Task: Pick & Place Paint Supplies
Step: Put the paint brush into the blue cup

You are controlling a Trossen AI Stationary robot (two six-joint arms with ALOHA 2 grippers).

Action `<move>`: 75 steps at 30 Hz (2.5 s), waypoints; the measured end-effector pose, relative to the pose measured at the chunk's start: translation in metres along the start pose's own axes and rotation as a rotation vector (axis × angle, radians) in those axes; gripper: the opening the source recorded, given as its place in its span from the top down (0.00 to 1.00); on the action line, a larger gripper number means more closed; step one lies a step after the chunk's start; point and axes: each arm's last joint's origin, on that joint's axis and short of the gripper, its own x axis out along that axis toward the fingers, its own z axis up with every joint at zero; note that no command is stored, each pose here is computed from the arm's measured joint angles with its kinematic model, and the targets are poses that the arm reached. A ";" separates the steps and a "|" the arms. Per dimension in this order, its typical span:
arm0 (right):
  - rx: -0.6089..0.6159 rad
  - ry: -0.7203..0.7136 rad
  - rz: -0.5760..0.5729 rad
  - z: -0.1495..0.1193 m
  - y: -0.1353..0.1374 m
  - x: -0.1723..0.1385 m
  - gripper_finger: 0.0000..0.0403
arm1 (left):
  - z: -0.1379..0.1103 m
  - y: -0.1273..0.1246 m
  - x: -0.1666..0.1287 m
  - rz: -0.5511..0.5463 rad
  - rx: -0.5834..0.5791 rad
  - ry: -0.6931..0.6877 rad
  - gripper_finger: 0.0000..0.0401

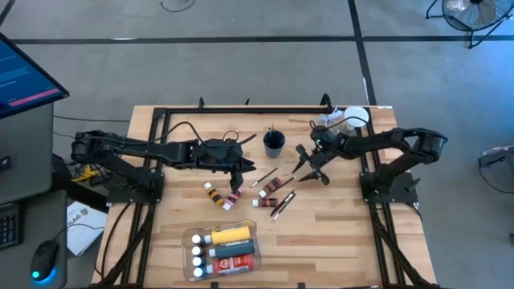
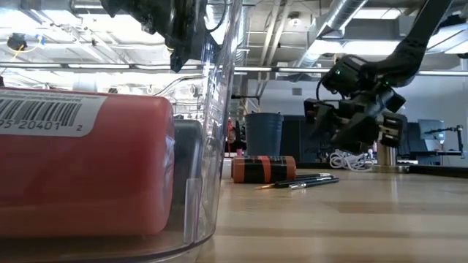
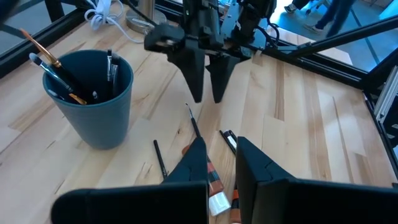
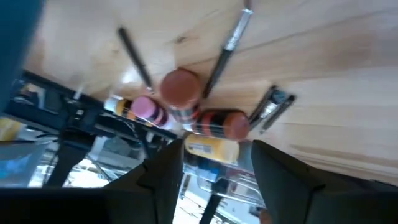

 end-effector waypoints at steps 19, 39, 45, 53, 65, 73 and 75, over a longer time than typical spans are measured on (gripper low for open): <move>0.105 -0.049 -0.070 0.026 -0.008 0.012 0.58 | 0.000 0.000 0.000 0.000 -0.004 0.001 1.00; 0.245 -0.129 -0.008 0.043 -0.004 0.003 0.66 | 0.000 0.000 0.000 -0.001 -0.001 0.001 1.00; 0.294 -0.147 -0.054 0.044 -0.010 0.003 0.72 | 0.000 0.000 0.000 -0.001 0.001 0.001 1.00; 0.326 -0.172 -0.072 0.046 -0.013 0.001 0.77 | 0.000 0.000 0.000 -0.001 0.004 0.001 1.00; 0.339 -0.184 -0.086 0.047 -0.016 0.001 0.85 | 0.000 0.000 0.000 -0.001 0.004 0.002 1.00; 0.314 -0.188 -0.088 0.048 -0.016 0.001 0.96 | 0.000 0.000 0.000 -0.001 0.001 0.002 1.00; 0.304 -0.187 -0.089 0.048 -0.016 0.001 0.99 | 0.000 0.000 0.000 -0.002 -0.003 0.002 1.00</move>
